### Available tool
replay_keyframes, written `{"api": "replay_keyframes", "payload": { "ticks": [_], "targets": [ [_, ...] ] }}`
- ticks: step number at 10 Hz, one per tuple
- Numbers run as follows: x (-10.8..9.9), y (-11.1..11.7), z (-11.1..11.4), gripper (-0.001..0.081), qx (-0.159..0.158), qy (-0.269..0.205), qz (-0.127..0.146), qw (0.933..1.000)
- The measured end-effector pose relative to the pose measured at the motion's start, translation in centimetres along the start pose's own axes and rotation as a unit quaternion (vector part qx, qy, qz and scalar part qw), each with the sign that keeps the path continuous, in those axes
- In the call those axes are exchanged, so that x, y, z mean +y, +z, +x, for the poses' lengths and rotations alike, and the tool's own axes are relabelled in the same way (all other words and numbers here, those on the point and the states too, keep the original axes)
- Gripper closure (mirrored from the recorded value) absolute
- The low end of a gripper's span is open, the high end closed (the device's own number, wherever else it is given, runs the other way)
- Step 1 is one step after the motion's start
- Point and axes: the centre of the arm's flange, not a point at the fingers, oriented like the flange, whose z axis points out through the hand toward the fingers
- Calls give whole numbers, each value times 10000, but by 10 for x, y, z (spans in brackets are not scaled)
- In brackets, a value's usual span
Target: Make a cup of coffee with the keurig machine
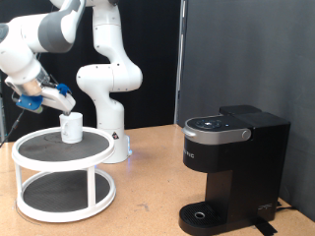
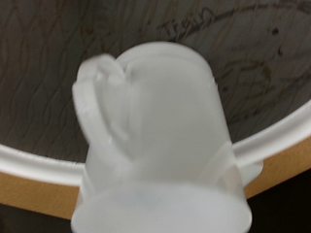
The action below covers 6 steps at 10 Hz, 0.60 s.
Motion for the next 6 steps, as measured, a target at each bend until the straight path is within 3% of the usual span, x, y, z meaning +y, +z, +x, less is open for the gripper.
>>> {"api": "replay_keyframes", "payload": {
  "ticks": [6],
  "targets": [
    [-23, 29, -2, 72, 226, -155, -43, 9996]
  ]
}}
